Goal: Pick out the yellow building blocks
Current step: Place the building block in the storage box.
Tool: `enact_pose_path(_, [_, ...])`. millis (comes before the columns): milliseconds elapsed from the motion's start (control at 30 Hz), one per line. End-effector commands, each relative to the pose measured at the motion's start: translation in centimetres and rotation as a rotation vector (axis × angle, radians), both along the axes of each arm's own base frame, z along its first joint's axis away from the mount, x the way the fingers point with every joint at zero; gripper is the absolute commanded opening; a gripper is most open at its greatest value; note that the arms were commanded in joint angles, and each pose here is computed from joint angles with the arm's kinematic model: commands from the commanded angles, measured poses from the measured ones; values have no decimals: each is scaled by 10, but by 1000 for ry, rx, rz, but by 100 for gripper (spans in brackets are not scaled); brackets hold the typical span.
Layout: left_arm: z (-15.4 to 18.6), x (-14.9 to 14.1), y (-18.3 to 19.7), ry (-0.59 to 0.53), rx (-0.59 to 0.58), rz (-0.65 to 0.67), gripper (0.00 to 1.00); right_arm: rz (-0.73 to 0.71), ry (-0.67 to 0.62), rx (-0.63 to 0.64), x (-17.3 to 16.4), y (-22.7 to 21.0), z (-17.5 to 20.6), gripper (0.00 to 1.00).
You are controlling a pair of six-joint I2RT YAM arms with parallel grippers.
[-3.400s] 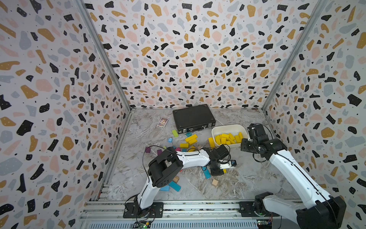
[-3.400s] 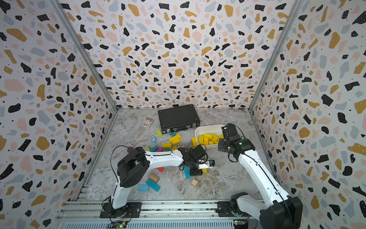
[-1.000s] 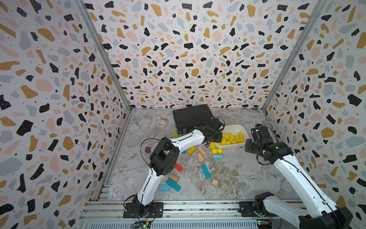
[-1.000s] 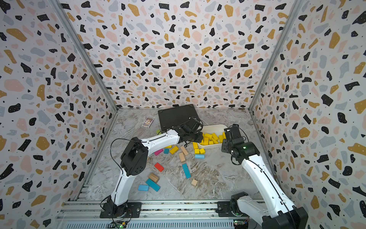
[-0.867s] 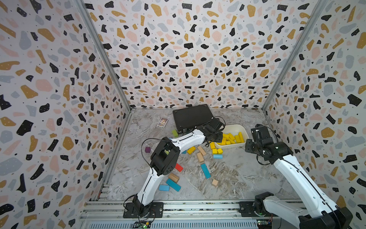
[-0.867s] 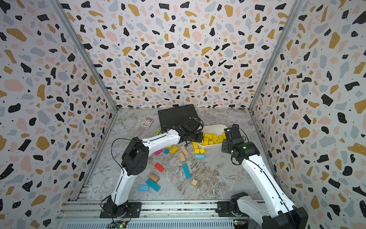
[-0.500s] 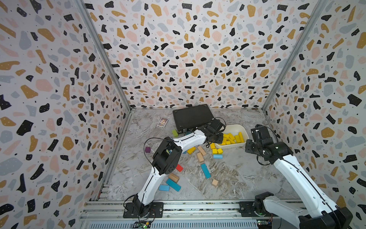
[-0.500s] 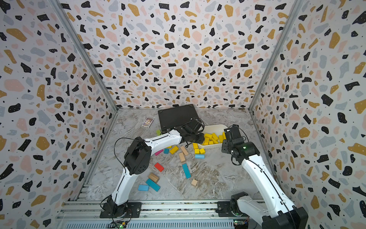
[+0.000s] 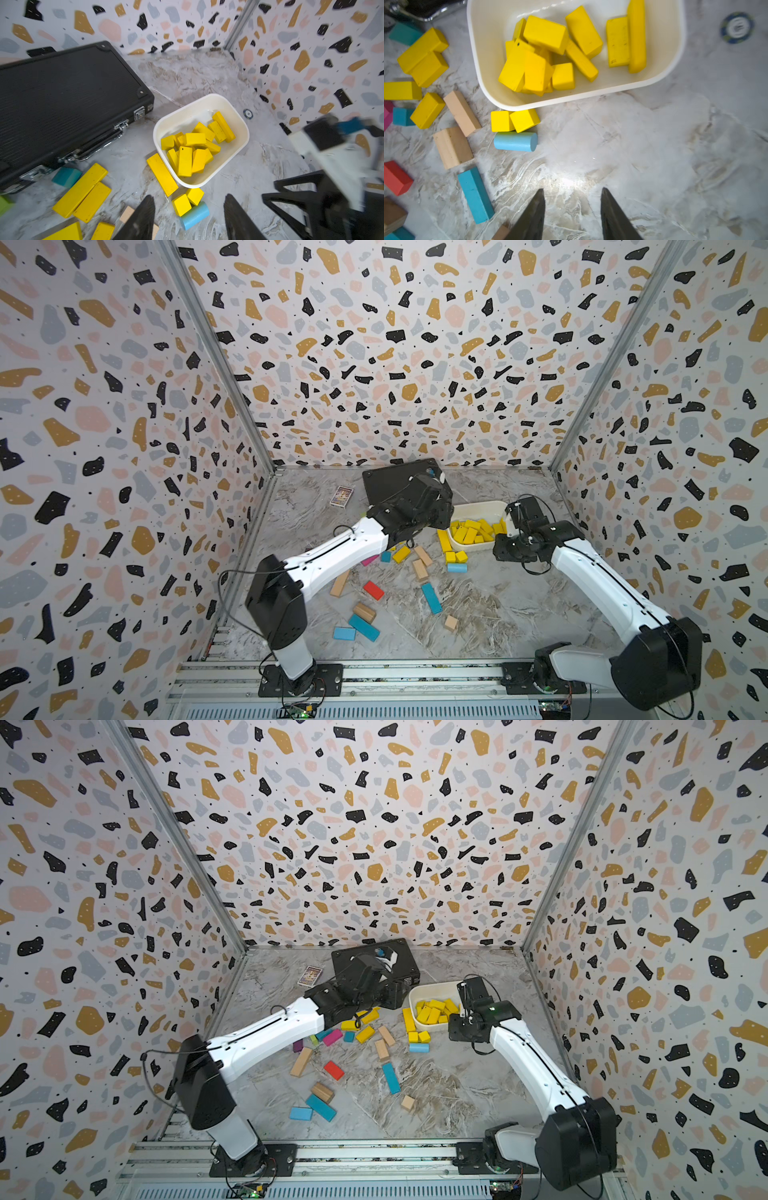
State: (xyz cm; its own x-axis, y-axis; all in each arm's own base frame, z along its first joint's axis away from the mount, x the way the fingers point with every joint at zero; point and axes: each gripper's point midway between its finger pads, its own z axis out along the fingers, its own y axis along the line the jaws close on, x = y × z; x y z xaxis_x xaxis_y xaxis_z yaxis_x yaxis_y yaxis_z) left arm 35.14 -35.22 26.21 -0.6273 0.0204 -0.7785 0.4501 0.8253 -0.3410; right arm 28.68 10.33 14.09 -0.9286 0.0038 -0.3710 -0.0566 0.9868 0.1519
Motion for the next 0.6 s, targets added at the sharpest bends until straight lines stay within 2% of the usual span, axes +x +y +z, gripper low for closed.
enact_pose_path(0, [-20, 3, 35, 37, -17, 121, 53, 130, 21, 89, 2, 38, 6, 44])
enact_pose_path(233, [-45, -11, 88, 96, -31, 246, 52, 225, 64, -9, 13, 63, -24, 45])
enact_pose_path(367, [-44, -13, 97, 91, -33, 271, 52, 258, 81, -91, 21, 59, -41, 46])
enact_pose_path(567, [-44, -11, 101, 89, -35, 287, 52, 300, 96, -114, 30, 67, -62, 48])
